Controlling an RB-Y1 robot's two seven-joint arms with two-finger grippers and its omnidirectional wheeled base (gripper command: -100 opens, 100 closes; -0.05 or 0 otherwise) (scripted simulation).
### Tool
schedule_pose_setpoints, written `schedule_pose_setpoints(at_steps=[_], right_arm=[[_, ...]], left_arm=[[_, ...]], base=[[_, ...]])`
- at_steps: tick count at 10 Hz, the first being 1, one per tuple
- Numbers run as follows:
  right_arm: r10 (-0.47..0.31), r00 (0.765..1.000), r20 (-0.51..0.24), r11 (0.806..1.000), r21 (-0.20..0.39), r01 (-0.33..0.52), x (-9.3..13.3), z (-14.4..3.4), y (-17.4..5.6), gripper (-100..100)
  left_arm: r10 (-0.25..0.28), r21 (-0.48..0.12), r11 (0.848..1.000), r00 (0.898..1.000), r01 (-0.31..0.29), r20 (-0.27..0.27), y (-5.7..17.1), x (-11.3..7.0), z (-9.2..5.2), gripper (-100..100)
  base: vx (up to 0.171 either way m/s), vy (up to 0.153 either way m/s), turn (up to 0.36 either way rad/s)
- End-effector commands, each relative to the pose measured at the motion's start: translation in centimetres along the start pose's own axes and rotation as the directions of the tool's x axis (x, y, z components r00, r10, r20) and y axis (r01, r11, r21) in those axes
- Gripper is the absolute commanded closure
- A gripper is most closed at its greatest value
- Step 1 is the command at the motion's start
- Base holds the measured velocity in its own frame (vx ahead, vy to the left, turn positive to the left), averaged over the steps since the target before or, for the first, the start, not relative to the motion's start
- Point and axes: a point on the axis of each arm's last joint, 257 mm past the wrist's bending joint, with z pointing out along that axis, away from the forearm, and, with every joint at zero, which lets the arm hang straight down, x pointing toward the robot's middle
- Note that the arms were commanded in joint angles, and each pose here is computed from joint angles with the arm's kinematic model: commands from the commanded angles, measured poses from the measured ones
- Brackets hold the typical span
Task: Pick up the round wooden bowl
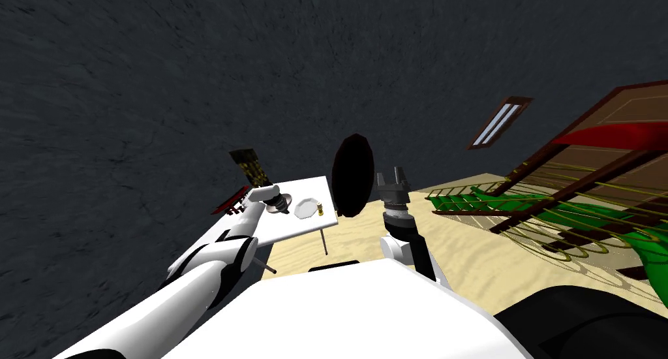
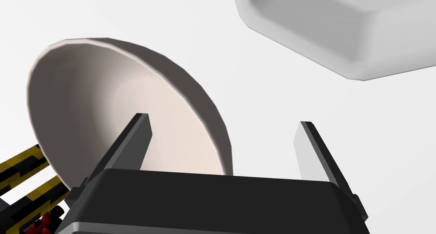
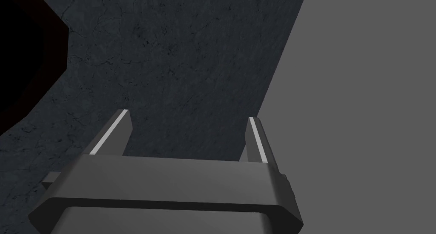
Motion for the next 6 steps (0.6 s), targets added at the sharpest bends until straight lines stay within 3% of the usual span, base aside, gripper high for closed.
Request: schedule_pose_setpoints(at_steps=[1,2,3,4,5,6], right_arm=[[0.0,1.0,0.0,1.0,0.0,0.0,0.0,0.0,0.0,0],[0.0,1.0,0.0,1.0,0.0,0.0,0.0,0.0,0.0,0],[0.0,1.0,0.0,1.0,0.0,0.0,0.0,0.0,0.0,0],[0.0,1.0,0.0,1.0,0.0,0.0,0.0,0.0,0.0,0],[0.0,1.0,0.0,1.0,0.0,0.0,0.0,0.0,0.0,0],[0.0,1.0,0.0,1.0,0.0,0.0,0.0,0.0,0.0,0]], left_arm=[[-0.059,0.004,0.998,0.998,0.059,0.028,0.3,-2.9,-0.2,-100],[-0.074,0.01,0.997,0.997,0.074,0.023,0.3,-3.5,-0.3,-100],[-0.124,0.01,0.992,0.991,0.124,0.053,0.7,-6.0,-0.5,-100],[-0.131,0.031,0.991,0.99,0.13,0.044,0.4,-6.3,-0.9,-100],[-0.181,0.035,0.983,0.98,0.179,0.078,1.0,-9.0,-1.2,-100],[-0.192,0.05,0.981,0.979,0.189,0.071,0.8,-9.4,-1.6,-100]], base=[[-0.033,0.05,-0.375],[-0.033,0.043,-0.233],[-0.035,0.046,-0.351],[-0.043,0.048,-0.263],[-0.054,0.05,-0.445],[-0.044,0.045,-0.193]])
